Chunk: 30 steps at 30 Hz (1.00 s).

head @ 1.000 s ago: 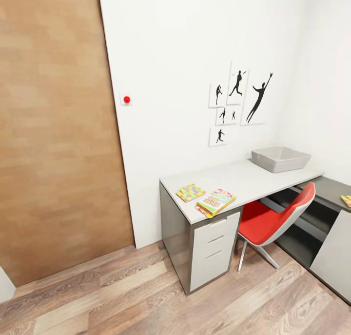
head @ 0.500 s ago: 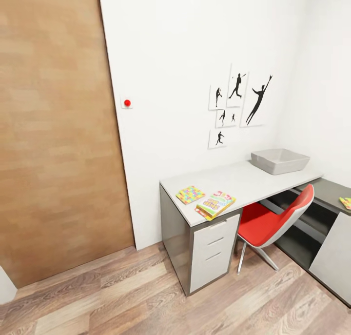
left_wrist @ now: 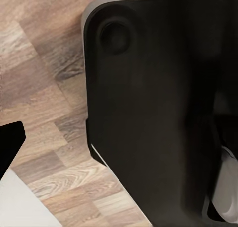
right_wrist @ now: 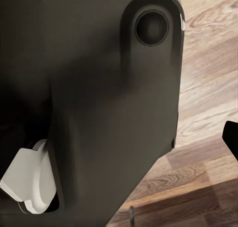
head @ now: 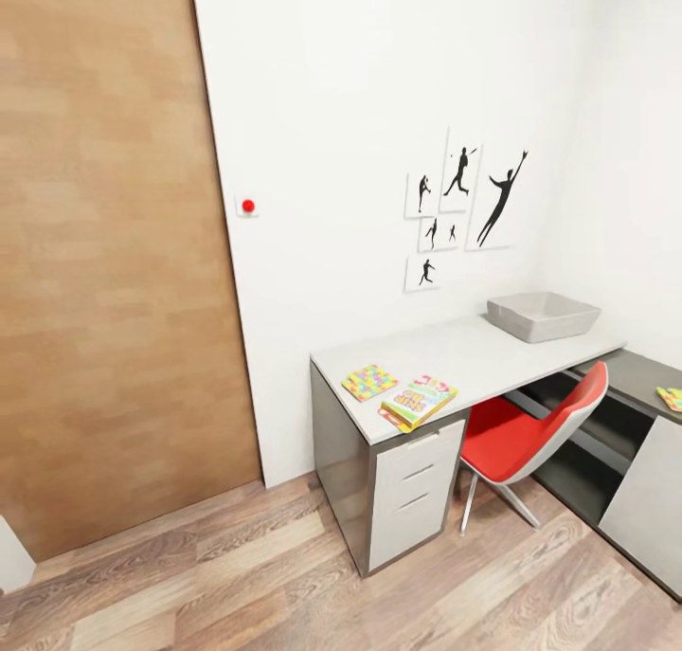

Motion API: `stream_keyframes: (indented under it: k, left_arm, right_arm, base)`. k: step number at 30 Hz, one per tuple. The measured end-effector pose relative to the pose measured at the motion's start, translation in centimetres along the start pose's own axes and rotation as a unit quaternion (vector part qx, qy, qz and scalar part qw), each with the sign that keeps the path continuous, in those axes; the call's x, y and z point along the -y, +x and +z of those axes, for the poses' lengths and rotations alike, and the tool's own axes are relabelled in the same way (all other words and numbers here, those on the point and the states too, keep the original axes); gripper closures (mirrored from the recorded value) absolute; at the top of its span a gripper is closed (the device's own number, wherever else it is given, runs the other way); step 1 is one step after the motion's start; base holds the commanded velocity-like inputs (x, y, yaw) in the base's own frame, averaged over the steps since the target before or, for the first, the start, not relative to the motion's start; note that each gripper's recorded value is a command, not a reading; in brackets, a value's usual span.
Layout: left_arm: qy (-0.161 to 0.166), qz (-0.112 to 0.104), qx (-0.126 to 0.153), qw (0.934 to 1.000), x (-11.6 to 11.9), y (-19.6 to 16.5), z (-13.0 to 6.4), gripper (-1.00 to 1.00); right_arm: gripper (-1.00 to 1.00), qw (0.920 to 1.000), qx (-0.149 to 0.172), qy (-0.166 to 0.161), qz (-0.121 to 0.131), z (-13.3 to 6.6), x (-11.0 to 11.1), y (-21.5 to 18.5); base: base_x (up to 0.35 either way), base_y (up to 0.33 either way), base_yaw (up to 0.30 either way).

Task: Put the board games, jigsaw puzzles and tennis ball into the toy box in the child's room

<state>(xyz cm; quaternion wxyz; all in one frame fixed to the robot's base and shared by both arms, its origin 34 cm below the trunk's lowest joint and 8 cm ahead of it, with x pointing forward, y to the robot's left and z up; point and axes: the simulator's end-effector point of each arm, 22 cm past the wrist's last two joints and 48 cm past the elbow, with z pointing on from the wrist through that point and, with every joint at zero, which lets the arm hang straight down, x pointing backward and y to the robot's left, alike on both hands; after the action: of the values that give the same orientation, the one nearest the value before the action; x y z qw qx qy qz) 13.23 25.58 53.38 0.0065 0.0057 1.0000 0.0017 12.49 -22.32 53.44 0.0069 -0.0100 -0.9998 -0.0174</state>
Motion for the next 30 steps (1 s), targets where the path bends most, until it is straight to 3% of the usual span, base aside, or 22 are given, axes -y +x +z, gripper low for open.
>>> stream_keyframes:
  k: [30]
  left_arm:
    - [-0.003,0.000,0.000,1.0000,-0.4,0.6,-3.5,-1.00]
  right_arm:
    - [-1.00,1.0000,0.001,0.002,0.002,-3.5,0.2,0.6]
  base:
    - [0.000,0.000,0.000]
